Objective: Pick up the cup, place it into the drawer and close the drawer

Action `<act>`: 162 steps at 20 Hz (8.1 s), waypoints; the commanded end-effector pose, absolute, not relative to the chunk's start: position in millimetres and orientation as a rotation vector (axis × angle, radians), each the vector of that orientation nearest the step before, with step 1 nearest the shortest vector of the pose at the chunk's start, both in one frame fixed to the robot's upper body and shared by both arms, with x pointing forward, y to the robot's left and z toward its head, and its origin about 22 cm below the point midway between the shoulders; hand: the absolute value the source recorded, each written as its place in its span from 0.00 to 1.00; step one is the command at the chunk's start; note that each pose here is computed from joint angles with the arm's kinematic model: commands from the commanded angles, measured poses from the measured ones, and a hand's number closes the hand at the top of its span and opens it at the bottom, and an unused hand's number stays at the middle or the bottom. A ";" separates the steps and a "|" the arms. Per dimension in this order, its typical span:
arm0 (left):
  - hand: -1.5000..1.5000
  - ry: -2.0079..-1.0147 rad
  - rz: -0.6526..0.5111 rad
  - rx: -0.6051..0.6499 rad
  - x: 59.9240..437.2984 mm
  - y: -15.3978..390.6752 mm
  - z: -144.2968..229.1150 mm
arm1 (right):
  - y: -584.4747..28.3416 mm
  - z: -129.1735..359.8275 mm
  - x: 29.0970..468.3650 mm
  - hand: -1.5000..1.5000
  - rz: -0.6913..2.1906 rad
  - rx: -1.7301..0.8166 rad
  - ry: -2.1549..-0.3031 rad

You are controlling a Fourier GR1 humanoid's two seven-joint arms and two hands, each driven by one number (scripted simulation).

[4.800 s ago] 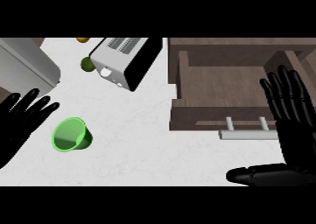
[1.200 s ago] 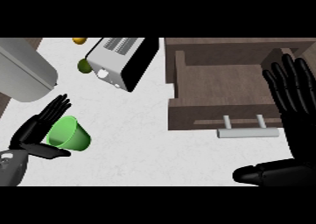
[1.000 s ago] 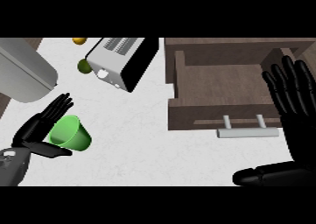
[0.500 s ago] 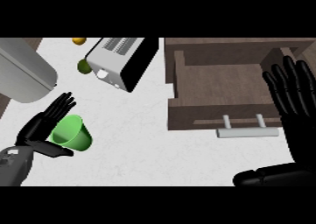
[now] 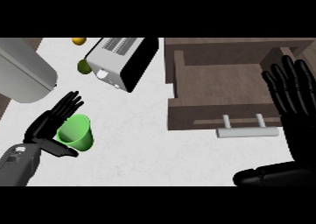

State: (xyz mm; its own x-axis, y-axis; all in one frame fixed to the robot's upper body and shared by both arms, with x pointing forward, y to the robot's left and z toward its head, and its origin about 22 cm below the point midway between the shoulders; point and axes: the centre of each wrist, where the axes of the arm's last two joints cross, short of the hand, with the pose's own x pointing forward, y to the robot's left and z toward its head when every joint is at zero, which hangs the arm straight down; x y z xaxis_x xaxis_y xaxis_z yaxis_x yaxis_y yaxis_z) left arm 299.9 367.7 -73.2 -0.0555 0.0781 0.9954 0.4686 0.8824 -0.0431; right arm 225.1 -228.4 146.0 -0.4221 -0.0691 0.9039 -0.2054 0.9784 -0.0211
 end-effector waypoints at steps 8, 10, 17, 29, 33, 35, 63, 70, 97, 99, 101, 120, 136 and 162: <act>1.00 -1.619 -0.199 -0.862 284.3 336.0 -100.8 | -233.1 151.7 231.1 0.00 0.160 0.183 -2.008; 1.00 -1.653 -0.228 -0.840 293.7 333.4 -93.2 | -242.1 151.7 228.6 0.00 0.160 0.154 -2.024; 1.00 -1.857 -0.042 -0.594 278.2 325.8 -108.2 | -244.1 149.3 218.2 0.00 0.147 0.155 -2.017; 1.00 -2.053 0.231 -0.277 281.9 281.9 -74.2 | -232.0 138.2 218.9 0.00 0.136 0.135 -1.982; 1.00 -2.074 0.134 -0.328 287.1 251.3 -44.9 | -250.3 141.0 226.6 0.00 0.134 0.142 -1.969; 1.00 -2.086 0.118 -0.337 302.0 238.7 -15.2 | -248.1 130.9 220.3 0.00 0.132 0.144 -1.983; 1.00 -2.092 -0.045 -0.321 391.0 102.9 178.7 | -247.1 117.0 225.5 0.00 0.132 0.132 -1.994; 1.00 -2.050 -0.084 -0.224 409.8 51.0 188.6 | -253.9 140.5 223.0 0.00 0.152 0.136 -1.999; 1.00 -1.898 -0.288 -0.077 429.0 19.1 129.5 | -256.9 134.8 234.8 0.00 0.155 0.195 -2.003; 1.00 -1.894 -0.318 -0.037 430.1 15.2 135.1 | -244.3 144.8 234.6 0.00 0.195 0.202 -2.010; 1.00 -1.893 -0.352 0.008 429.2 12.7 134.6 | -253.5 135.8 240.4 0.00 0.198 0.215 -2.021; 0.00 -1.994 -0.140 -0.284 416.0 8.0 128.9 | -247.0 147.2 233.7 0.00 0.159 0.323 -1.996; 0.00 -1.894 0.120 -0.278 399.0 111.3 122.4 | -274.4 144.9 192.4 1.00 0.574 0.100 -1.911; 0.00 -1.866 0.185 -0.249 286.3 290.2 65.4 | -212.2 49.5 272.6 0.00 1.183 -0.417 -1.706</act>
